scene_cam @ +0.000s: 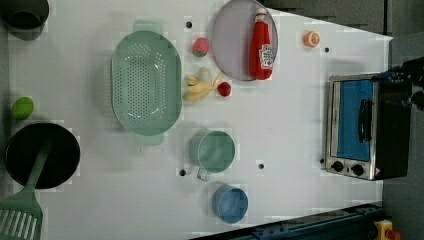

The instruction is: Pick ketchup from plate and place it on table.

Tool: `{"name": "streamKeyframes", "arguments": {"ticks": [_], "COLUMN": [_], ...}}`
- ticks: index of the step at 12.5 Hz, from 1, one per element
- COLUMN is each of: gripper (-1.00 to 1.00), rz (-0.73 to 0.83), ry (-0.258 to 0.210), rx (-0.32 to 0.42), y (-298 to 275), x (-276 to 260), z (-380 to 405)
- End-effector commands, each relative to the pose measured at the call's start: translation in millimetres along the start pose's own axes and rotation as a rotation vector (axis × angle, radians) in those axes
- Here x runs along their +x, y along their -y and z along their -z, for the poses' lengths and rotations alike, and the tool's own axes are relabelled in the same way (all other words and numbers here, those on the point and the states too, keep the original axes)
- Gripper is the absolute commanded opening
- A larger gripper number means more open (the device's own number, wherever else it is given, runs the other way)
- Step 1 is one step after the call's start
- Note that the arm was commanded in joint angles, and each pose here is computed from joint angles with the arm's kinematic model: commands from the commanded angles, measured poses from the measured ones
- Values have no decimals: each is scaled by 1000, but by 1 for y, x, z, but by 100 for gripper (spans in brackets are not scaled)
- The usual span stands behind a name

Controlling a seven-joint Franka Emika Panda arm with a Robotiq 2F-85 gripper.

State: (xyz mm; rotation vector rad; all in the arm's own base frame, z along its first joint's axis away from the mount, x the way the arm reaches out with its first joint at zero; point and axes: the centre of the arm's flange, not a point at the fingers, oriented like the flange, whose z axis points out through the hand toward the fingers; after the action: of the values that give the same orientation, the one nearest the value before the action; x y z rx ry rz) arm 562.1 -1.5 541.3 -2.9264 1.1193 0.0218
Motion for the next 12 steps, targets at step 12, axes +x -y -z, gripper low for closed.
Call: {"name": "streamKeyframes", "arguments": {"ticks": [12], "gripper": [100], "rz": [89], "ry": [86], "rx": [-41], "y": [9], "x": [-3], "z": [-76]}}
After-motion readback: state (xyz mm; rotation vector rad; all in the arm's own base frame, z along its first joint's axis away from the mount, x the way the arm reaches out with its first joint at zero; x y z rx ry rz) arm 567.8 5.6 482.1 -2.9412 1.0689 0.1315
